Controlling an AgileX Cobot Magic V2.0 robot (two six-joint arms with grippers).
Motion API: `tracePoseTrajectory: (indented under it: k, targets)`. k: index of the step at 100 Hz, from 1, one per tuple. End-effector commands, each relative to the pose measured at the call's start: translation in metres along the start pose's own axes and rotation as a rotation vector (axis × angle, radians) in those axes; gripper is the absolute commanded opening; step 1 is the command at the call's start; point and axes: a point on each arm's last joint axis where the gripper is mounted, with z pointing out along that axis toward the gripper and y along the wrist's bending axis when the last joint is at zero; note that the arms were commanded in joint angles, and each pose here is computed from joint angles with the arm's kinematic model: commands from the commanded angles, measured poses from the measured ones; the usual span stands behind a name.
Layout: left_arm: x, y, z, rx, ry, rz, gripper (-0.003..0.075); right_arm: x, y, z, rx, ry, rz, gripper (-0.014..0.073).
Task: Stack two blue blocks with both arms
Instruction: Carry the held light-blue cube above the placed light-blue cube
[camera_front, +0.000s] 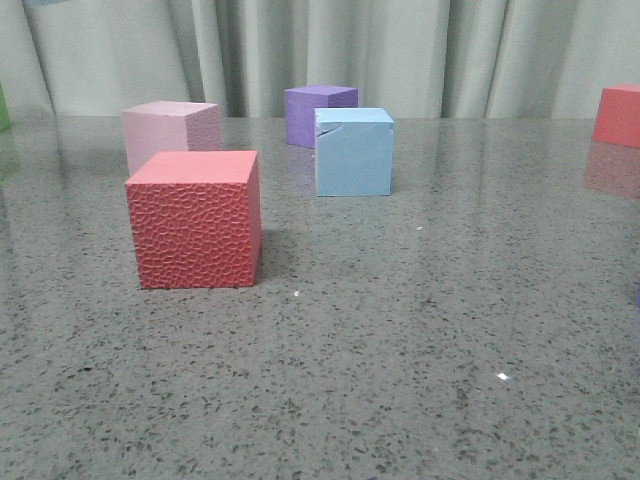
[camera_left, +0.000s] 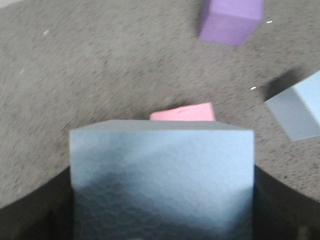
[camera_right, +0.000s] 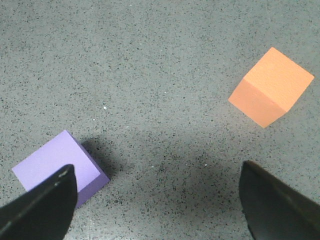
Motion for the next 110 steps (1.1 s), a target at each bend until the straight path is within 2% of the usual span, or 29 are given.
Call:
tracePoseTrajectory:
  k: [1,41,63,80,110]
  targets:
    - [-0.016,-0.021,-0.028,0.010,-0.155,0.053,0.0302,-0.010,-0.001,-0.006,0.005,-0.086,-0.009,0.0647]
    - [-0.032,-0.074,-0.019,0.069,-0.255,0.268,0.0302,-0.010,0.000,-0.006,0.002,-0.085,-0.007,0.0647]
    - [-0.041,-0.102,0.003,0.122,-0.248,0.354,0.0302,-0.010,0.000,-0.006,0.000,-0.084,-0.007,0.0647]
    - [-0.050,-0.115,0.025,0.159,-0.210,0.418,0.0302,-0.010,0.000,-0.006,0.000,-0.084,-0.007,0.0647]
    - [-0.068,-0.136,0.039,0.209,-0.225,0.554,0.0302,-0.010,0.000,-0.006,0.000,-0.085,-0.007,0.0647]
